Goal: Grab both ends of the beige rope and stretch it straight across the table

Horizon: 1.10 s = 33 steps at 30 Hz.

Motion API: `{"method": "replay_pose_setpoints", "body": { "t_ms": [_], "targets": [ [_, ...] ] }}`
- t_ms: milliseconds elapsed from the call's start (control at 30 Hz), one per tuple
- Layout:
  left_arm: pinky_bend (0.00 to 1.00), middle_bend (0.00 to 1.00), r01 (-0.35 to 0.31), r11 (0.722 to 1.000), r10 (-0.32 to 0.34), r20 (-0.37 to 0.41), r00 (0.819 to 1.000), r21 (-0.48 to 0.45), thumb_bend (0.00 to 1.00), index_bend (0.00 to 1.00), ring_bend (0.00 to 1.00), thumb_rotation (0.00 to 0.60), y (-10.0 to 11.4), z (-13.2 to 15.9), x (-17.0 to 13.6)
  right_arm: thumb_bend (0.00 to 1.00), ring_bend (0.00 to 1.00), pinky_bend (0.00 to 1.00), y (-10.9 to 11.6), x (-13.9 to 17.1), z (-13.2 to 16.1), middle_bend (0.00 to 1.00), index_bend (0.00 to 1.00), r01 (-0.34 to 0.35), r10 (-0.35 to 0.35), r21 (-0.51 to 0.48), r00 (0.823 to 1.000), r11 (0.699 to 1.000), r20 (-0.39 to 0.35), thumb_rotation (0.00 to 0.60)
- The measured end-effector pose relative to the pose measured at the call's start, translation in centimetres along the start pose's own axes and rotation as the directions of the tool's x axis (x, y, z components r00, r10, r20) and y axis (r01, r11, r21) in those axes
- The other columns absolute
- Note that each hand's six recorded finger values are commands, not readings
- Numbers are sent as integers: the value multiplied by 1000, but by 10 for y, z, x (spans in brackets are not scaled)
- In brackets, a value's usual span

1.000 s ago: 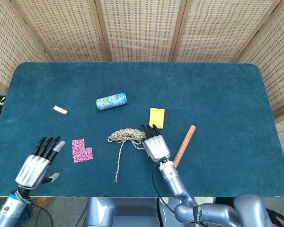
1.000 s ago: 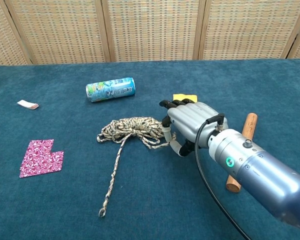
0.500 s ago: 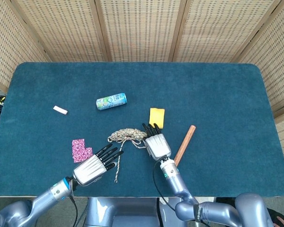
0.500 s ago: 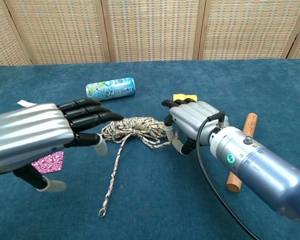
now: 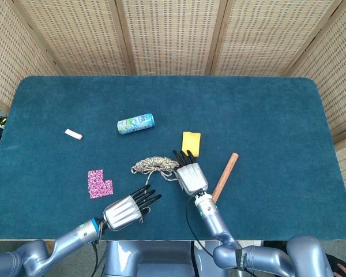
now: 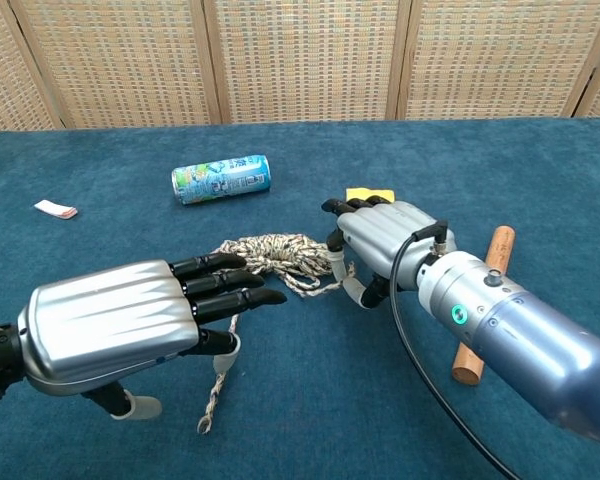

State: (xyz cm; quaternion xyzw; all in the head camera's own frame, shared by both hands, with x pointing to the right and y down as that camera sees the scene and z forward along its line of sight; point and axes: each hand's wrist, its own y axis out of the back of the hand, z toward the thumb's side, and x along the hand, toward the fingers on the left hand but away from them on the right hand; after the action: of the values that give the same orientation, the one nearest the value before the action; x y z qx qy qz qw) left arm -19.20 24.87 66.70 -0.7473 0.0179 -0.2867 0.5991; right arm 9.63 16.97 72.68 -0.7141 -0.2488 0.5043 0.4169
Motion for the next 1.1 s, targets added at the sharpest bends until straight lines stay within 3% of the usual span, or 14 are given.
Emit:
{"method": "replay_pose_setpoints", "body": {
  "t_ms": [167,567,1100],
  "targets": [
    [0,0,8,1000,-9,11,1000,16,180,485,0,600,-4,3,6,481,0,0,0,0,-1,10,672,-2,2,1,1000,1000,4,600],
    [0,0,26,999,-28,62,998,32,260,512,0,600,-13,17,19,480,0,0,-1,-2,-2,11,675,-11,11,-2,1000,1000,11,600],
    [0,0,47,999,-47,59,997,7,383,528,0,600,-22,17,20,481,0,0,-6,-4,-5,13,675,-19,19,-5,1000,1000,21,600]
  ]
}}
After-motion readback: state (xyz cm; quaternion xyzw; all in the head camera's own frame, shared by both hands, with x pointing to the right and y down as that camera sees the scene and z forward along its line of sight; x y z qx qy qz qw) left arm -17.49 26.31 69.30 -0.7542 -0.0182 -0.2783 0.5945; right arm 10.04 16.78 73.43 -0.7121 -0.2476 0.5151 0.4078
